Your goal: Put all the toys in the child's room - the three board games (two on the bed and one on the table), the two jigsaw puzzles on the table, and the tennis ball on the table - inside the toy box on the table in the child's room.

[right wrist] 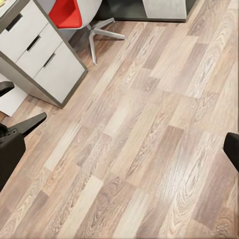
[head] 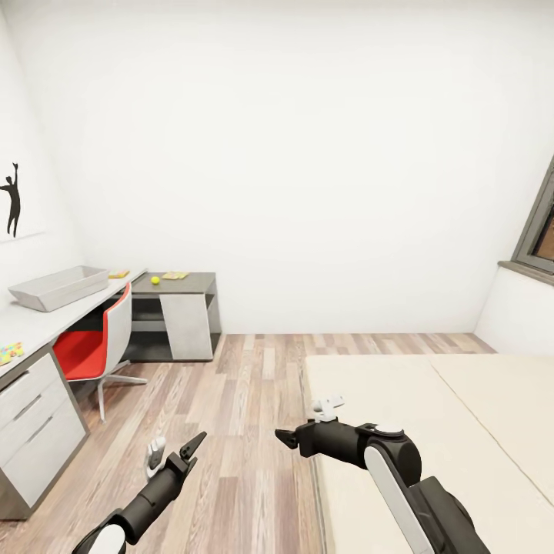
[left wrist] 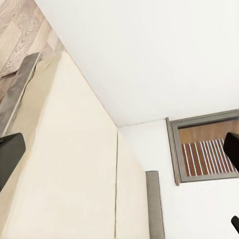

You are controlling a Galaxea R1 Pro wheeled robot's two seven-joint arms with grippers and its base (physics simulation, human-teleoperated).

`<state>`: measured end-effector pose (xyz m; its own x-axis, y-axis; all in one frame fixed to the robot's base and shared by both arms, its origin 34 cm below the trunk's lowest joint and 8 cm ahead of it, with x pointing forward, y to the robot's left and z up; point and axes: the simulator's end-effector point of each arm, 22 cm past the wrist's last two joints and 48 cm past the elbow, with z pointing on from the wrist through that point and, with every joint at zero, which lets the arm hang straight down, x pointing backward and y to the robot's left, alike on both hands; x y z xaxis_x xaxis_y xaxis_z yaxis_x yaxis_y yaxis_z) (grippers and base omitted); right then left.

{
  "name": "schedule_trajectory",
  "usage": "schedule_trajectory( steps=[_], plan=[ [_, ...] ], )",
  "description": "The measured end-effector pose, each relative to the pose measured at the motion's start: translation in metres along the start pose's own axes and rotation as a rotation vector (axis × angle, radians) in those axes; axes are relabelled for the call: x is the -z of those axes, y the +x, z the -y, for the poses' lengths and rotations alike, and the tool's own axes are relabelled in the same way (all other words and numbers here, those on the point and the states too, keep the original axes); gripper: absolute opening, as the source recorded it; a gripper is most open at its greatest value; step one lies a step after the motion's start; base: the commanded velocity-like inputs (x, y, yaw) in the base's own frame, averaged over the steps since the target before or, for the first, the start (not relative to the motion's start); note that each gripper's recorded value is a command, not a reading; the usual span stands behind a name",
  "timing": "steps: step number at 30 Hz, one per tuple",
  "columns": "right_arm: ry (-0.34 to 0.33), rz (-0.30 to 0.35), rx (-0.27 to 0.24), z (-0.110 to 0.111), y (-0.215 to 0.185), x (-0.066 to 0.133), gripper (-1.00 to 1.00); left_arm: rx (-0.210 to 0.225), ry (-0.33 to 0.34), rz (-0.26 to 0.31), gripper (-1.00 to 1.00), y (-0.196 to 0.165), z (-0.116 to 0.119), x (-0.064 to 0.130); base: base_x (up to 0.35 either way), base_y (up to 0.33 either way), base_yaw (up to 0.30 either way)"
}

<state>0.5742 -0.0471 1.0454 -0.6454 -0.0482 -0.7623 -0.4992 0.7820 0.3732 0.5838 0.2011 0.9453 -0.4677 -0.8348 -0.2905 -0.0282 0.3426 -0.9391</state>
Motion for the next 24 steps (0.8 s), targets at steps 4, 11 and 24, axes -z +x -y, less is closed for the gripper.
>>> schedule_trajectory(
  steps=[4, 11, 24],
  plan=[
    [0.000, 0.000, 0.000, 0.0000, -0.0001, 0.0001, 1.00, 0.000, 0.000, 0.000, 1.00, 0.0001, -0.0001, 0.0000, 0.000, -0.215, 0.000],
    [0.000, 0.000, 0.000, 0.0000, -0.0001, 0.0001, 1.00, -0.001, -0.001, -0.001, 1.00, 0.0001, -0.0001, 0.0000, 0.000, -0.144, 0.000],
    [0.000, 0.001, 0.000, -0.0002, -0.0003, 0.0000, 1.00, -0.002, -0.001, -0.001, 1.00, 0.0001, 0.0000, 0.0000, 0.000, -0.035, 0.001]
  ],
)
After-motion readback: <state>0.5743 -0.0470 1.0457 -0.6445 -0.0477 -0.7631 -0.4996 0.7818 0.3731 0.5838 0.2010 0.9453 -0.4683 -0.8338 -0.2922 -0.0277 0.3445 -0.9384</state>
